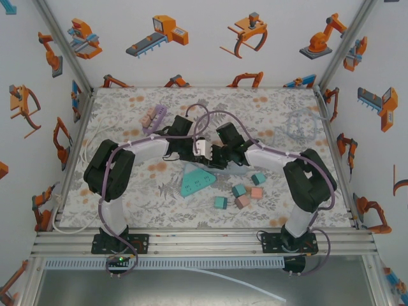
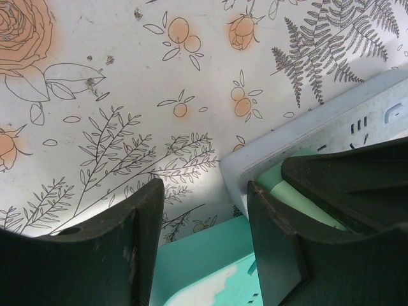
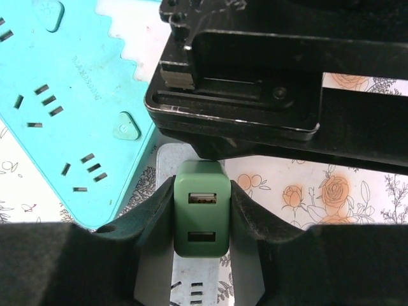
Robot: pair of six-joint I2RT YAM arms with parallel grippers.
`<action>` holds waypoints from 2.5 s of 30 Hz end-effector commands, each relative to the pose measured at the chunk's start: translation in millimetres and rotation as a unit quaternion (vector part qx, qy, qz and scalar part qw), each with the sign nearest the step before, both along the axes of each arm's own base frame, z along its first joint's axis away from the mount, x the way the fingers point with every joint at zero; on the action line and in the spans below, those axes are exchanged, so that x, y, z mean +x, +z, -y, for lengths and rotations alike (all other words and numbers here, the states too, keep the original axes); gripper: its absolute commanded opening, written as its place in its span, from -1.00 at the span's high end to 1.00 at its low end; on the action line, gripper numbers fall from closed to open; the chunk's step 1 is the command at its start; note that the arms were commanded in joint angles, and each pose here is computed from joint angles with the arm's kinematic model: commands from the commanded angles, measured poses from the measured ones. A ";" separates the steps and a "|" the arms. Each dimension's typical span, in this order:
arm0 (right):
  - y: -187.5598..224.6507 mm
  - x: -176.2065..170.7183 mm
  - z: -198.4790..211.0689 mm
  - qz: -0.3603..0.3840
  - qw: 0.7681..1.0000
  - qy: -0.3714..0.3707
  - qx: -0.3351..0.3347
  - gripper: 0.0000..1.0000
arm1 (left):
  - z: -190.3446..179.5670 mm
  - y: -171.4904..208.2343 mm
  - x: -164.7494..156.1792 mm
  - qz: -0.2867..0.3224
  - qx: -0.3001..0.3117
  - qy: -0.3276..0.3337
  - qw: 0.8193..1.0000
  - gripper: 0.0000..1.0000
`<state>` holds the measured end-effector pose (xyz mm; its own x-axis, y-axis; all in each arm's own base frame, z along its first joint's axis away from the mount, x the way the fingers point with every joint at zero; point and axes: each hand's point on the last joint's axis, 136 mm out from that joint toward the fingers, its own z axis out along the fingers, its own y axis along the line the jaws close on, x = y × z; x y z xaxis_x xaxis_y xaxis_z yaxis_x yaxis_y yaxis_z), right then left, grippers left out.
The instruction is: Pull the plug off the socket
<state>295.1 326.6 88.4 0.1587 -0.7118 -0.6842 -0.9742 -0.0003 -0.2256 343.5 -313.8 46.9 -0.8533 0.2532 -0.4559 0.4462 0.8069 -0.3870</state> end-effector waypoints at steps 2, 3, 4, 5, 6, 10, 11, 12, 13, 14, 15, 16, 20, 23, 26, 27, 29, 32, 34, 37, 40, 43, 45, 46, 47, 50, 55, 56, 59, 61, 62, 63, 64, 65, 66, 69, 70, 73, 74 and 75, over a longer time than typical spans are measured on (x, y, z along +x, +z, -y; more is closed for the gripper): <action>66.3 15.8 -18.2 0.083 0.996 0.020 0.028 1.00 | -79.2 -97.6 -47.7 -0.078 0.207 -0.005 0.975 -0.05; 68.5 13.6 -18.9 0.081 0.996 0.024 0.030 1.00 | -78.9 -97.8 -48.1 -0.079 0.206 -0.006 0.975 -0.05; 74.8 11.3 -20.7 0.076 0.996 0.025 0.048 1.00 | -78.7 -98.7 -48.9 -0.079 0.206 -0.009 0.975 -0.05; 83.0 11.3 -22.1 0.069 0.995 0.020 0.074 1.00 | -76.4 -99.6 -51.0 -0.083 0.200 -0.015 0.976 -0.05; 89.6 13.3 -23.2 0.061 0.993 0.012 0.098 1.00 | -69.5 -100.0 -54.8 -0.089 0.180 -0.026 0.979 -0.05; 64.4 26.7 -21.4 0.059 0.995 -0.011 0.074 1.00 | -40.1 -98.5 -71.1 -0.130 0.070 -0.053 0.988 -0.06; 61.3 25.2 -22.8 0.053 0.996 -0.009 0.070 1.00 | -41.5 -100.9 -72.4 -0.132 0.078 -0.053 0.987 -0.06; 64.6 24.0 -24.6 0.050 0.995 -0.009 0.081 1.00 | -45.4 -103.9 -74.0 -0.133 0.093 -0.052 0.985 -0.05; 71.0 23.1 -26.3 0.052 0.994 -0.011 0.098 1.00 | -50.9 -106.9 -74.5 -0.132 0.110 -0.049 0.984 -0.06; 78.4 22.4 -26.9 0.059 0.992 -0.011 0.109 1.00 | -55.6 -108.4 -75.1 -0.131 0.120 -0.046 0.983 -0.05; 83.2 22.5 -25.5 0.065 0.992 -0.012 0.111 1.00 | -58.2 -108.7 -75.2 -0.131 0.124 -0.044 0.983 -0.06; 87.4 22.3 -22.8 0.070 0.992 -0.016 0.108 1.00 | -61.2 -107.4 -73.3 -0.128 0.124 -0.038 0.983 -0.05; 108.5 16.5 -10.8 0.080 0.988 -0.043 0.123 1.00 | -63.4 -94.4 -65.3 -0.116 0.104 -0.018 0.988 -0.05; 125.7 8.1 0.4 0.072 0.983 -0.079 0.150 1.00 | -56.6 -78.7 -58.0 -0.099 0.083 -0.016 0.991 -0.05; 142.6 -0.2 15.6 0.057 0.973 -0.128 0.182 1.00 | -48.4 -60.1 -48.4 -0.078 0.064 -0.014 0.995 -0.07; 150.1 -1.5 22.2 0.047 0.967 -0.154 0.197 1.00 | -45.7 -52.5 -45.1 -0.070 0.057 -0.013 0.996 -0.07; 162.3 -4.4 35.9 0.023 0.951 -0.209 0.226 1.00 | -39.7 -36.5 -38.7 -0.054 0.041 -0.013 0.998 -0.09; 174.0 -5.8 64.1 -0.027 0.909 -0.316 0.271 1.00 | -31.1 -7.4 -28.3 -0.025 0.015 -0.011 1.000 -0.13; 173.5 -11.3 82.6 -0.067 0.875 -0.374 0.301 1.00 | -24.5 11.1 -22.5 -0.006 -0.006 -0.006 1.000 -0.17; 162.2 -19.9 101.8 -0.136 0.814 -0.437 0.357 1.00 | -12.6 31.4 -18.9 0.002 -0.042 -0.006 0.999 -0.22; 137.3 -22.8 125.4 -0.186 0.748 -0.510 0.381 1.00 | -6.9 45.8 -19.1 0.018 -0.054 -0.003 0.998 -0.28; 110.0 -24.1 145.8 -0.202 0.703 -0.567 0.379 1.00 | -4.9 63.8 -26.1 0.045 -0.055 -0.005 0.997 -0.36; 94.0 -24.8 151.9 -0.209 0.689 -0.588 0.369 1.00 | -4.2 80.0 -34.1 0.069 -0.059 -0.009 0.996 -0.40; 85.9 -24.9 153.4 -0.216 0.681 -0.597 0.365 1.00 | -3.4 89.8 -39.8 0.084 -0.062 -0.015 0.994 -0.42; 78.2 -24.9 154.0 -0.221 0.677 -0.603 0.360 1.00 | -4.4 96.7 -45.7 0.095 -0.063 -0.019 0.993 -0.44; 58.0 -23.4 155.0 -0.234 0.662 -0.620 0.351 1.00 | -8.0 122.8 -67.2 0.137 -0.080 -0.040 0.987 -0.49; 25.6 -19.2 162.4 -0.234 0.637 -0.650 0.343 1.00 | -29.7 150.4 -98.7 0.188 -0.119 -0.049 0.974 -0.49; 19.9 -18.9 162.6 -0.235 0.636 -0.652 0.339 1.00 | -36.8 156.6 -103.0 0.203 -0.123 -0.046 0.970 -0.49; 8.6 -17.5 159.1 -0.242 0.637 -0.653 0.332 1.00 | -61.0 166.4 -110.4 0.241 -0.117 -0.022 0.963 -0.50; 4.2 -16.4 151.7 -0.253 0.642 -0.643 0.331 1.00 | -77.6 170.2 -111.2 0.266 -0.106 0.002 0.958 -0.52; 1.6 -15.6 149.2 -0.258 0.642 -0.643 0.329 0.99 | -86.0 170.3 -110.3 0.276 -0.098 0.017 0.956 -0.54; -1.2 -14.9 148.3 -0.262 0.639 -0.646 0.326 0.92 | -93.2 173.2 -109.5 0.288 -0.095 0.030 0.952 -0.55; -3.4 -14.1 148.8 -0.262 0.636 -0.649 0.323 0.84 | -98.5 174.4 -109.2 0.295 -0.092 0.039 0.950 -0.56; -6.0 -13.7 150.0 -0.263 0.632 -0.655 0.320 0.76 | -103.6 175.8 -108.9 0.303 -0.088 0.048 0.948 -0.57; -8.9 -13.5 152.7 -0.262 0.625 -0.663 0.317 0.65 | -107.7 177.1 -108.6 0.308 -0.085 0.056 0.946 -0.58; -14.7 -14.8 160.6 -0.254 0.616 -0.683 0.300 0.40 | -116.6 177.3 -106.5 0.313 -0.072 0.072 0.944 -0.59; -16.2 -15.7 163.5 -0.251 0.614 -0.688 0.294 0.32 | -118.3 176.6 -105.8 0.312 -0.066 0.075 0.945 -0.59; -16.6 -18.9 171.7 -0.240 0.610 -0.700 0.285 0.09 | -121.9 173.9 -104.1 0.309 -0.051 0.082 0.946 -0.59; -15.7 -20.0 174.8 -0.236 0.608 -0.703 0.284 0.05 | -124.2 173.3 -102.9 0.308 -0.046 0.088 0.946 -0.59; -14.6 -21.3 177.9 -0.232 0.606 -0.706 0.283 0.03 | -127.1 173.2 -101.5 0.308 -0.041 0.096 0.946 -0.59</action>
